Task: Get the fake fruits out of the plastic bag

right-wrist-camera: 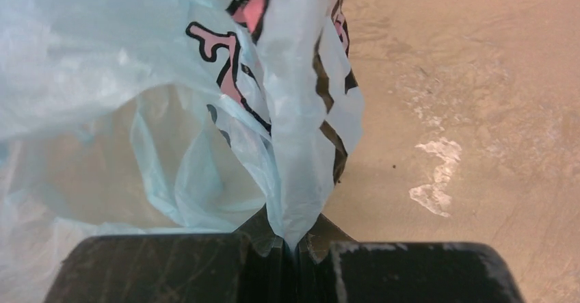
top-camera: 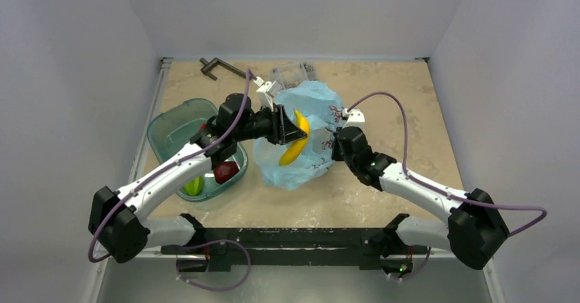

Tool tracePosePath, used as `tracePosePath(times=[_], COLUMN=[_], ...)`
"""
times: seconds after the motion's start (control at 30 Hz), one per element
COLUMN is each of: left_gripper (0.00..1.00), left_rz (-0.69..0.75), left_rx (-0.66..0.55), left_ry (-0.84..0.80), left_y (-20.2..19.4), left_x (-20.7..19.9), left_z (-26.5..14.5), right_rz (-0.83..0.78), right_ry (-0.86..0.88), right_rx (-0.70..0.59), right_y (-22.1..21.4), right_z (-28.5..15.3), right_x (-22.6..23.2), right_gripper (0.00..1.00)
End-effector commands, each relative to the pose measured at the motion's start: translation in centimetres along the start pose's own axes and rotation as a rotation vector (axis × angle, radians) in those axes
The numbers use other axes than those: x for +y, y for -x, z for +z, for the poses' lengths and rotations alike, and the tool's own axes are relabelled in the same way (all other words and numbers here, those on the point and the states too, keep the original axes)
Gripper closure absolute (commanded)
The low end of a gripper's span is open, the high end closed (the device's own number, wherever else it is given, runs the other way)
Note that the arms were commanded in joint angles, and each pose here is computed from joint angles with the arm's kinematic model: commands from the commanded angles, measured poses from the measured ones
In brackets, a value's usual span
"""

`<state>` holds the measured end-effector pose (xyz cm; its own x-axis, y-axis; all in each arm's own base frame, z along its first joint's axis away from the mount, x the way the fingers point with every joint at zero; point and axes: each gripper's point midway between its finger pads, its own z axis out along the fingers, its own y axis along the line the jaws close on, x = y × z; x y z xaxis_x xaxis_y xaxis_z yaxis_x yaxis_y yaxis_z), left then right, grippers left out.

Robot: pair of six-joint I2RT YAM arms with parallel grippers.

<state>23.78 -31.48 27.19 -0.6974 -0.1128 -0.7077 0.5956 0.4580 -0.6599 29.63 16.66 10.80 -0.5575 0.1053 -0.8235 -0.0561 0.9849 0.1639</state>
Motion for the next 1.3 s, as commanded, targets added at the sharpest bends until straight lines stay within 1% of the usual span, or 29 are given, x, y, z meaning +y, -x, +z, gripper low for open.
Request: tracePosePath(times=[0.0, 0.1, 0.2, 0.3, 0.33, 0.37, 0.43, 0.47, 0.57, 0.67, 0.73, 0.87, 1.0, 1.13, 1.17, 1.27], left_gripper=[1.0, 1.0, 1.0, 1.0, 1.0, 1.0, 1.0, 1.0, 1.0, 1.0, 1.0, 1.0, 1.0, 1.0, 1.0, 1.0], left_rz=[0.075, 0.097, 0.129, 0.164, 0.183, 0.2, 0.213, 0.221, 0.227, 0.201, 0.17, 0.105, 0.002, -0.039, -0.048, -0.108], left_rx=[-0.139, -0.151, -0.171, -0.134, -0.136, -0.137, -0.12, -0.124, -0.085, -0.054, -0.048, -0.047, -0.051, -0.079, -0.083, -0.104], left_ry=[-0.149, -0.186, -0.208, -0.125, -0.087, -0.036, 0.123, 0.226, 0.497, 0.766, 0.931, 1.171, 1.298, 1.353, 1.361, 1.363], left_y=[5.3, 6.4, 7.1, 6.3, 6.2, 6.1, 5.2, 5.0, 3.4, 1.7, 0.9, 0.0, -0.4, -0.2, -0.2, -0.4], left_x=[-4.3, -5.6, -7.2, -6.8, -6.7, -6.3, -3.9, -2.2, 2.6, 7.6, 10.3, 14.6, 18.1, 20.4, 20.9, 22.2], left_z=[0.6, 0.4, -1.2, -3.3, -4.6, -5.6, -7.7, -8.7, -11.9, -14.8, -16.6, -19.3, -20.3, -20.3, -20.2, -19.6], right_rz=[-0.022, 0.001, 0.034, 0.071, 0.077, 0.08, 0.087, 0.094, 0.115, 0.147, 0.16, 0.156, 0.125, 0.097, 0.09, 0.078], right_ry=[0.108, 0.066, -0.021, -0.057, -0.07, -0.088, -0.157, -0.195, -0.285, -0.327, -0.343, -0.404, -0.461, -0.437, -0.428, -0.367], right_rx=[-0.066, -0.043, -0.049, -0.058, -0.059, -0.059, -0.062, -0.06, -0.048, -0.022, -0.027, -0.034, -0.02, -0.006, -0.003, 0.009], right_y=[2.0, 1.4, 1.3, 1.6, 1.6, 1.7, 2.1, 2.2, 2.7, 3.0, 3.5, 4.1, 4.3, 4.6, 4.7, 4.9], right_z=[-1.1, -1.0, -0.8, -0.7, -0.6, -0.6, -0.7, -0.7, -0.9, -1.1, -1.6, -2.5, -2.7, -2.3, -2.3, -2.0], right_x=[2.6, 1.9, 0.4, -0.5, -0.7, -1.0, -2.1, -2.8, -4.8, -6.6, -7.7, -10.0, -11.8, -11.4, -11.2, -10.2], right_gripper=[1.0, 1.0, 1.0, 1.0, 1.0, 1.0, 1.0, 1.0, 1.0, 0.99, 0.98, 0.95, 0.87, 0.79, 0.75, 0.57])
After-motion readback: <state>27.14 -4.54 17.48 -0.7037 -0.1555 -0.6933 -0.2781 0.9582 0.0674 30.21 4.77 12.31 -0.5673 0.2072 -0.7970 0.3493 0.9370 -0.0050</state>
